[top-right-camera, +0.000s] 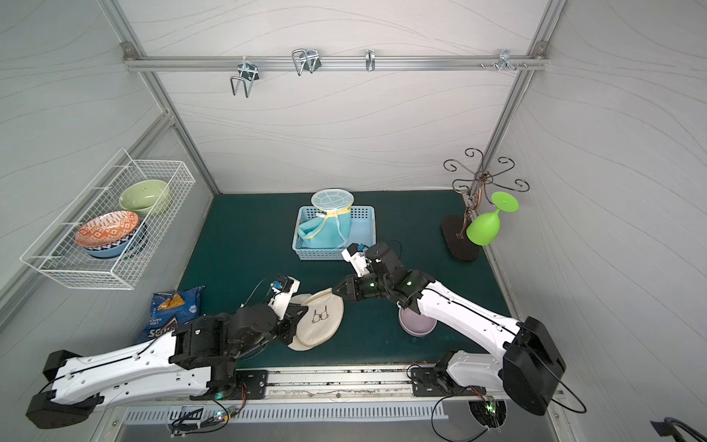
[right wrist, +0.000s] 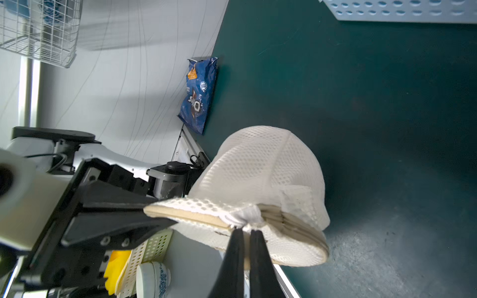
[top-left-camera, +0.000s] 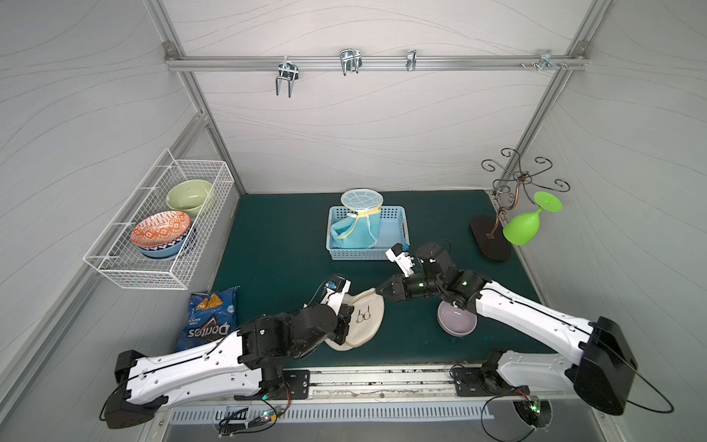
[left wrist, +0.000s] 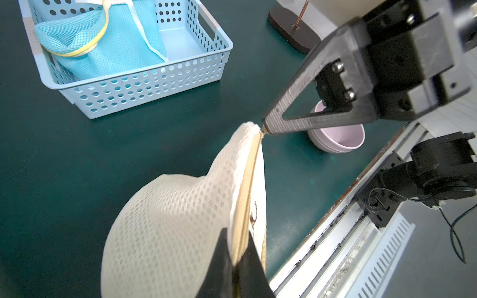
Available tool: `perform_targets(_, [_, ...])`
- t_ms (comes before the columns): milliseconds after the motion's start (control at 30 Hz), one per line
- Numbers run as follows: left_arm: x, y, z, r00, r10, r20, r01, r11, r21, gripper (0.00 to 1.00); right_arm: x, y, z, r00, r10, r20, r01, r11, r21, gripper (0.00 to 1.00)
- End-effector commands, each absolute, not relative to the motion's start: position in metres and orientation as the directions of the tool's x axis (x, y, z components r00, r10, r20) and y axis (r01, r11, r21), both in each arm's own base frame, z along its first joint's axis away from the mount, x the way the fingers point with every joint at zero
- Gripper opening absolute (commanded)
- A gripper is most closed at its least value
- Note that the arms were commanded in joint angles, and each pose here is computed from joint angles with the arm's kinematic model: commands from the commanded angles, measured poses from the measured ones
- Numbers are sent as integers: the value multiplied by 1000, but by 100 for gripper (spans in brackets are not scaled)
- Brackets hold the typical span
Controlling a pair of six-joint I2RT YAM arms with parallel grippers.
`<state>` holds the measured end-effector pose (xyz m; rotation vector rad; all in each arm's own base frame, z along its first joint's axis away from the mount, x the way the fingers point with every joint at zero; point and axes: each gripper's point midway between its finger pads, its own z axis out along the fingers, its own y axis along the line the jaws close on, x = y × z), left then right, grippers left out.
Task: Turn the laundry bag inside out
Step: Zip the zipper on the laundry bag, then place the laundry bag at the center of the board.
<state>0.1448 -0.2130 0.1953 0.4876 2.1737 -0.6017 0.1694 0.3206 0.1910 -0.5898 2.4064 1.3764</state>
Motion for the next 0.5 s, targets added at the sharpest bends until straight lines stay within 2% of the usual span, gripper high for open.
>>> perform_targets(0, [148, -199, 204, -582, 108, -806, 509, 822, -257, 0, 188, 300, 175, -896, -112, -431, -421, 524, 740, 0])
perform_targets(200, [161, -171, 211, -591, -44, -806, 400, 851, -340, 0, 184, 287, 149, -928, -83, -363, -342, 578, 741, 0])
perform_targets(267, [165, -171, 217, -584, -81, -808, 395, 841, -370, 0, 181, 293, 152, -921, -112, -373, -371, 544, 753, 0])
perform_targets(333, [176, -169, 224, -573, -137, -808, 359, 844, -398, 0, 180, 304, 175, -894, -142, -424, -438, 468, 767, 41])
perform_targets(367, [182, -167, 228, -564, -159, -810, 343, 848, -405, 0, 184, 305, 184, -884, -135, -448, -456, 462, 760, 52])
perform_targets(400, [190, -162, 233, -549, -185, -815, 310, 860, -405, 0, 188, 304, 194, -867, -127, -483, -482, 462, 744, 83])
perform_targets(433, [198, -154, 238, -530, -221, -819, 271, 871, -410, 0, 190, 304, 204, -851, -122, -512, -505, 461, 730, 96])
perform_targets(467, [204, -148, 241, -515, -244, -822, 241, 879, -412, 0, 193, 303, 212, -840, -113, -531, -517, 462, 720, 99])
